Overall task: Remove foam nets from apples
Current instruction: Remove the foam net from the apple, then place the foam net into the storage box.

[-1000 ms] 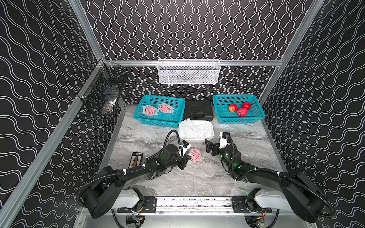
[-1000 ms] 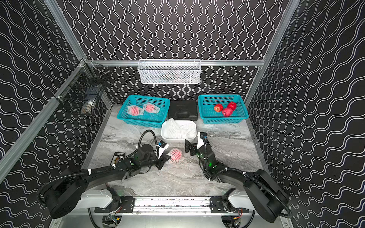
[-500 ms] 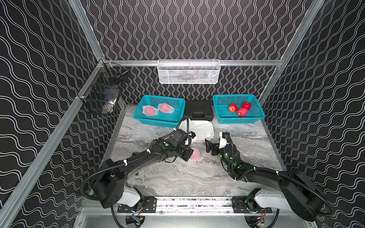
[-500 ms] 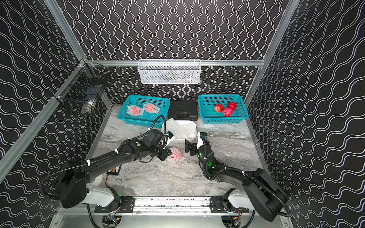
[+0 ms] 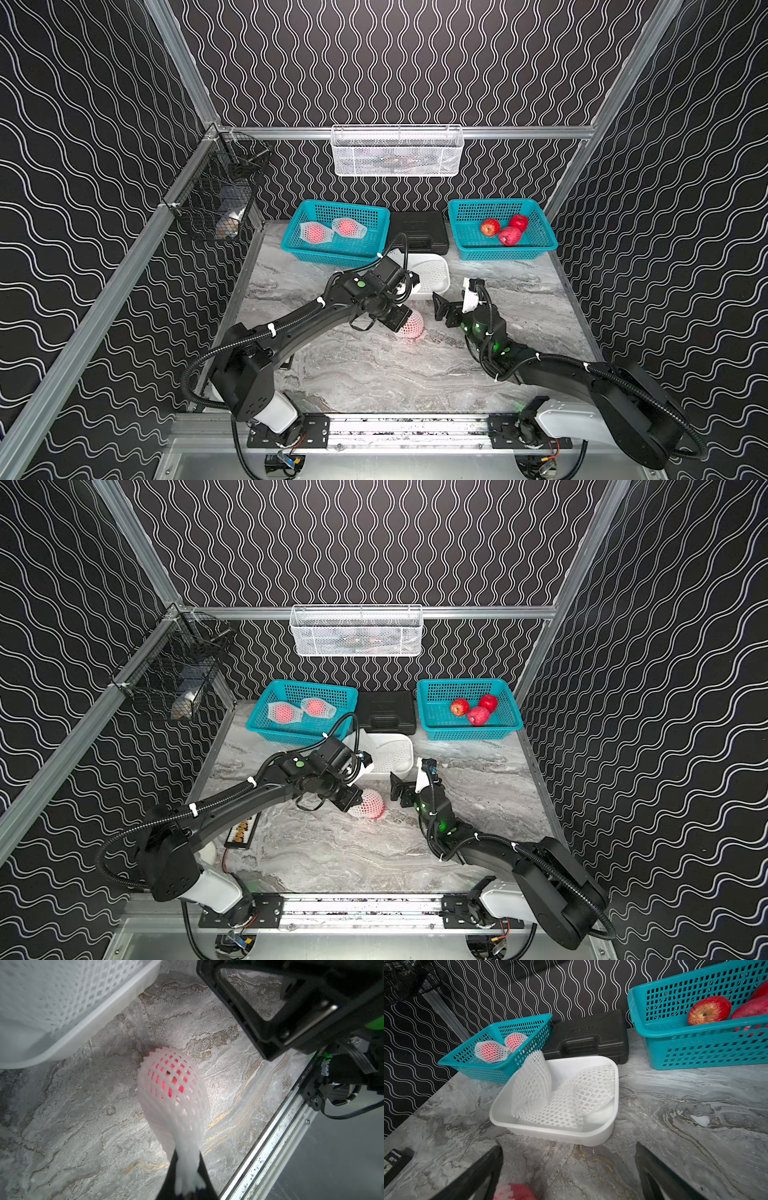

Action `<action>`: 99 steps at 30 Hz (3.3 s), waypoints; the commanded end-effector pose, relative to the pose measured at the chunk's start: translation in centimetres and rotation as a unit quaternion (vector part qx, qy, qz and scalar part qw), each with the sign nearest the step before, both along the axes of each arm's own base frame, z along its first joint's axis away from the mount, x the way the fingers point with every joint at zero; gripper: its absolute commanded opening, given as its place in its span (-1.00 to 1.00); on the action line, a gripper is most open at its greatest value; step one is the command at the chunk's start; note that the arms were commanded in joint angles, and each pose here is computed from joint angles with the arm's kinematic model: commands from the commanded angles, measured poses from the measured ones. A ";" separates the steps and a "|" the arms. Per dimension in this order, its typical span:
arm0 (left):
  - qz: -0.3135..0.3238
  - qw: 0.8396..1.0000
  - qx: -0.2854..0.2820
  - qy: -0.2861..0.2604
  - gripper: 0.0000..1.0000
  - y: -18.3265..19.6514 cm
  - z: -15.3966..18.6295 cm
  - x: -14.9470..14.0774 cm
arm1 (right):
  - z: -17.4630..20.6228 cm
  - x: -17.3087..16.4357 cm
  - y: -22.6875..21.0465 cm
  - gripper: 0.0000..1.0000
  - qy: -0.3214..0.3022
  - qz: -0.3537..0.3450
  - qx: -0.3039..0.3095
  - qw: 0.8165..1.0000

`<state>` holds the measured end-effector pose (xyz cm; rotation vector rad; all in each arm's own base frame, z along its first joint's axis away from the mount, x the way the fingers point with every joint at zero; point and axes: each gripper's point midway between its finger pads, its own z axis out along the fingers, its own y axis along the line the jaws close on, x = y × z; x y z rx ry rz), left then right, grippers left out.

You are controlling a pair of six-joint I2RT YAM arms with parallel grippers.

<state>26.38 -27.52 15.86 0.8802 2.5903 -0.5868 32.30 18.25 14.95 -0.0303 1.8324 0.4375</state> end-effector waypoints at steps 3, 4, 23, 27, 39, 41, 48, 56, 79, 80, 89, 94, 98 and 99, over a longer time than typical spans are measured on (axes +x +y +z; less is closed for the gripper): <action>-0.028 0.999 -0.035 -0.012 -1.00 -1.1 2.6 -0.2 | 0.7 0.2 -0.6 1.00 -0.012 -0.020 0.013 1.000; -0.030 0.998 -0.044 -0.018 -1.00 -1.3 3.4 -0.1 | 0.8 0.2 -0.9 1.00 -0.014 -0.025 0.014 0.999; 0.093 0.911 -0.378 -0.137 -1.00 -2.9 12.0 18.0 | 2.5 -0.9 -3.7 1.00 -0.040 -0.074 0.041 0.996; 0.119 0.905 -0.389 -0.121 -1.00 -0.4 10.0 20.0 | 2.6 -0.9 -3.6 1.00 -0.038 -0.070 0.033 0.996; 0.135 0.934 -0.327 -0.048 -1.00 0.6 0.2 18.5 | 8.3 1.4 -3.7 0.80 -0.040 0.032 0.193 0.980; 0.138 0.937 -0.319 -0.042 -1.00 0.6 -0.8 18.4 | 8.6 2.6 -2.8 0.61 -0.020 0.051 0.194 0.979; 0.164 0.946 -0.279 -0.018 -1.00 1.4 -4.6 18.4 | 8.9 6.7 3.1 -0.38 0.052 0.160 0.185 0.968; 0.201 0.957 -0.207 -0.005 -1.00 3.3 -6.7 18.2 | 4.7 10.8 8.2 -0.98 0.150 0.185 0.125 0.963; 0.220 0.960 -0.167 -0.046 0.01 4.0 -4.0 18.1 | -7.6 13.1 12.4 -0.87 0.288 0.172 0.036 0.941; 0.224 0.959 -0.167 -0.052 0.04 4.2 -3.4 18.0 | -7.9 13.0 12.4 -0.86 0.291 0.171 0.034 0.941; 0.211 0.961 -0.118 -0.133 0.06 3.3 -0.8 16.7 | -8.8 12.9 12.3 -0.85 0.295 0.168 0.040 0.940; 0.222 0.963 -0.113 -0.103 -0.10 2.8 -4.5 17.3 | -7.1 12.8 12.1 -0.75 0.283 0.171 0.045 0.943; 0.234 0.960 -0.100 -0.114 -0.17 3.4 -5.3 17.6 | -2.8 12.7 11.6 -0.73 0.244 0.177 0.065 0.951; 0.233 0.961 -0.096 -0.112 -0.19 3.4 -5.6 17.8 | -2.2 12.7 11.5 -0.71 0.238 0.179 0.071 0.952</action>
